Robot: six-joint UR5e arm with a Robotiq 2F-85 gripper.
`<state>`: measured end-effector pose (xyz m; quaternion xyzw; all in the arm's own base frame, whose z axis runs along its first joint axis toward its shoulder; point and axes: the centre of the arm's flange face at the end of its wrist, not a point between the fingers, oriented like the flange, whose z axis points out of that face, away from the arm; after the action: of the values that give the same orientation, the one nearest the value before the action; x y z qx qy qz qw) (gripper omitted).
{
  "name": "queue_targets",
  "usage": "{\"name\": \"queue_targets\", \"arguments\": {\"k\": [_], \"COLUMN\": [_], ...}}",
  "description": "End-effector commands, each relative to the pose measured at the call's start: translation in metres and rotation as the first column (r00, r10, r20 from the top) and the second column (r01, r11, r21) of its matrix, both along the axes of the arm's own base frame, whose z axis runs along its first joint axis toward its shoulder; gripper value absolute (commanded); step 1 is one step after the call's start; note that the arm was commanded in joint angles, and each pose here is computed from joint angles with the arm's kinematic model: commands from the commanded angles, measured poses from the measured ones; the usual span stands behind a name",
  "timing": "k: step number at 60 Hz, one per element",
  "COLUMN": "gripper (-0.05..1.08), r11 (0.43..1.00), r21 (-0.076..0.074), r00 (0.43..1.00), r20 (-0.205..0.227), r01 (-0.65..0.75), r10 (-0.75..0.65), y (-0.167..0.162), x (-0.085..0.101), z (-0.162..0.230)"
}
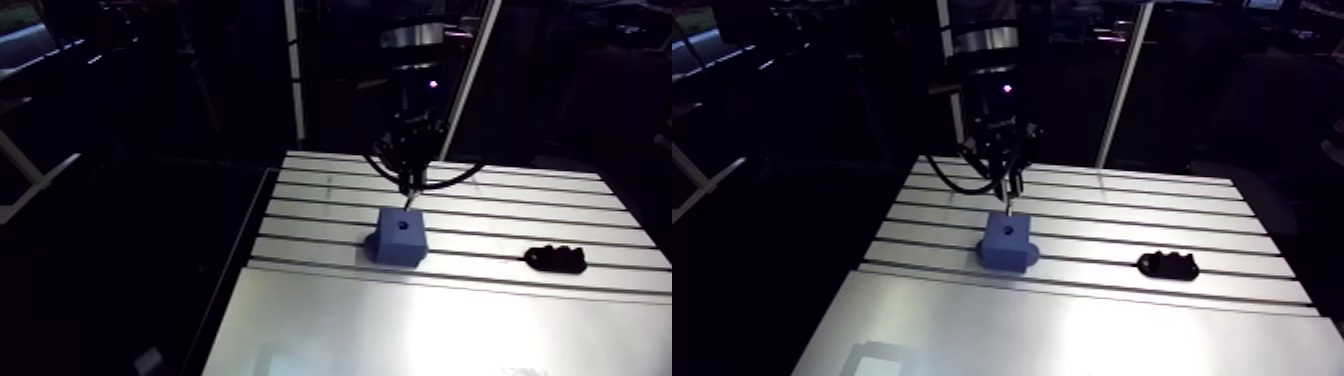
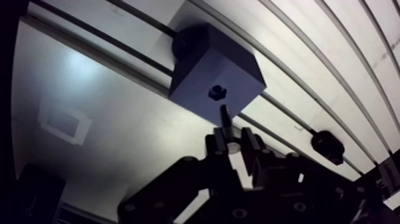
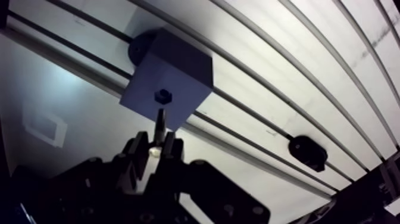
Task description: Pick up the M10 bolt and insert it into the hex recess until seated.
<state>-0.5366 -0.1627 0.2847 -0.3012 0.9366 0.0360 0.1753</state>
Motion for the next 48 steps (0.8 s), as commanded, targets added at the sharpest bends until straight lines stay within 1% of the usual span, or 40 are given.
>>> {"name": "queue_targets", "arguments": {"k": [1, 10, 14, 48], "gripper": [1.08, 1.08, 1.08, 1.08], "r11": [1.0, 1.0, 1.0, 1.0], "r21": [0.0, -0.001, -0.001, -0.001], "r00": [1.0, 1.0, 1.0, 1.0], "r20": [0.001, 0.002, 0.009, 0.006], "r01": [-0.001, -0.001, -0.001, 0.001], "r10": [0.001, 0.001, 0.001, -0.001], "y": [0.0, -0.001, -0.001, 0.0], "x": [0.003, 0.003, 0.004, 0.003], "z": [-0.006, -0.008, -0.012, -0.018]}}
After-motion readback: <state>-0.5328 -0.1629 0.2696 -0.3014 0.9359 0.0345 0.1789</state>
